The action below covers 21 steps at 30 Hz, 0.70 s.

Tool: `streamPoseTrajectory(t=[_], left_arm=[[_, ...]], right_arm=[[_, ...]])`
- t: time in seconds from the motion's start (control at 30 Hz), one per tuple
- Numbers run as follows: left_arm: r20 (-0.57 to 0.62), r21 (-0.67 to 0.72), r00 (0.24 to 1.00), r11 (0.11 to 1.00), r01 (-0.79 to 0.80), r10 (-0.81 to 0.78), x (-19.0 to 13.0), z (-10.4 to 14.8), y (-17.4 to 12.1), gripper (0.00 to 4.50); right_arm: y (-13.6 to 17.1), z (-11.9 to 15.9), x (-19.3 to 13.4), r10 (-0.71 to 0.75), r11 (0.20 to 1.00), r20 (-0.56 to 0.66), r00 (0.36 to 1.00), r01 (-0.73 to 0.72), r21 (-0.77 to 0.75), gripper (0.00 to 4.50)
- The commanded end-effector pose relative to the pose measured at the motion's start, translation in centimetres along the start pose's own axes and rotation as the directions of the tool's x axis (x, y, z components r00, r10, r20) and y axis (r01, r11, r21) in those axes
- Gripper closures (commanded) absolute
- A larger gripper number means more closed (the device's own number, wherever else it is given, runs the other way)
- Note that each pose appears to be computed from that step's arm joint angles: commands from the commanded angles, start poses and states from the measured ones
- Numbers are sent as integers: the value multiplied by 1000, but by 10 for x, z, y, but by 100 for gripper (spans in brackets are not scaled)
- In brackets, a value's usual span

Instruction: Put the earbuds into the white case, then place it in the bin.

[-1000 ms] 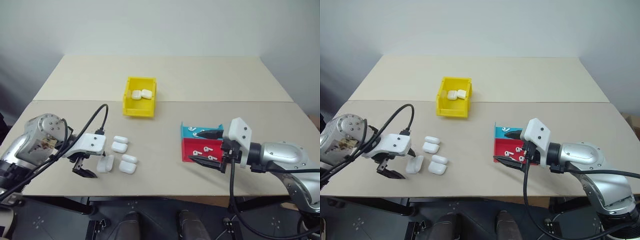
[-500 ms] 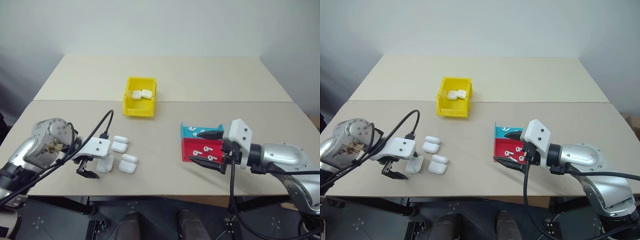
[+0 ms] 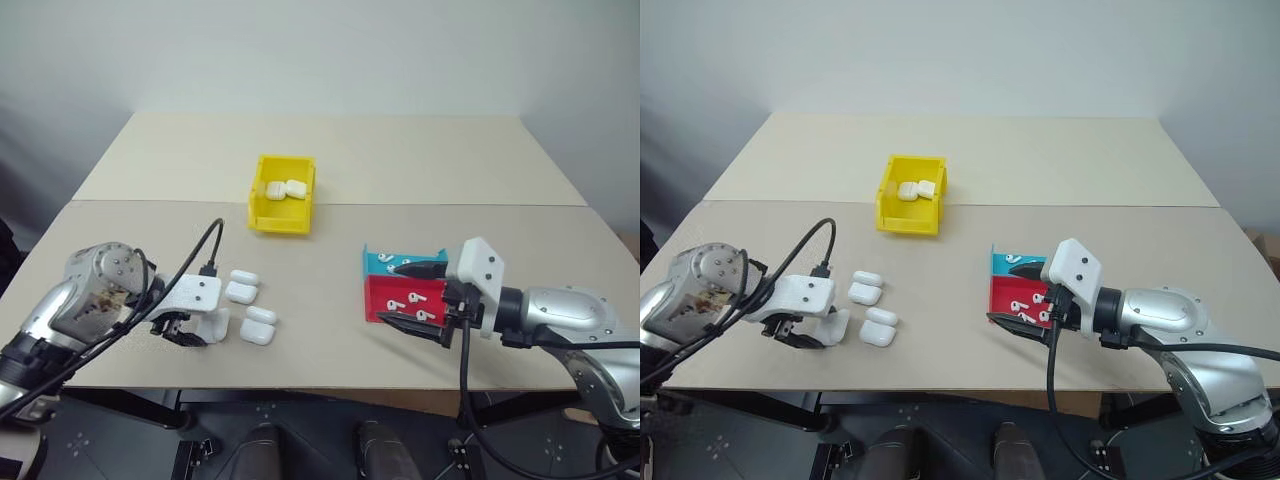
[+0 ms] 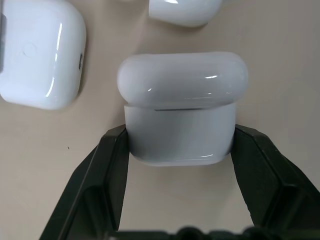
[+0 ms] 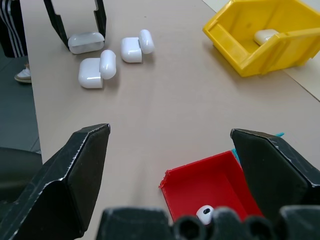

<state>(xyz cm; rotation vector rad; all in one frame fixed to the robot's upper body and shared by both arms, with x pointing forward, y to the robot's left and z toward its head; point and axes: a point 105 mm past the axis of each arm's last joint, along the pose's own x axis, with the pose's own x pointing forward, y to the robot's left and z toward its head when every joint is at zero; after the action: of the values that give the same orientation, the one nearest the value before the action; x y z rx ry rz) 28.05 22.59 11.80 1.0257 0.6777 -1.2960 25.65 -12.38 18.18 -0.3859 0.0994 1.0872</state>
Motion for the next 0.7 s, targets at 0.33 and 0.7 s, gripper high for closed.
streamPoseTrajectory(t=[0.33,0.7], left_arm=[[563,-129,781,963,-238,269,-52,78,4,173],[909,-238,337,969,-64,245,-55,160,-2,173]], right_arm=[[-13,9,-8,-25,999,39,999,26,-19,0],[-29,14,-20,-22,1000,-20,1000,22,-19,0]])
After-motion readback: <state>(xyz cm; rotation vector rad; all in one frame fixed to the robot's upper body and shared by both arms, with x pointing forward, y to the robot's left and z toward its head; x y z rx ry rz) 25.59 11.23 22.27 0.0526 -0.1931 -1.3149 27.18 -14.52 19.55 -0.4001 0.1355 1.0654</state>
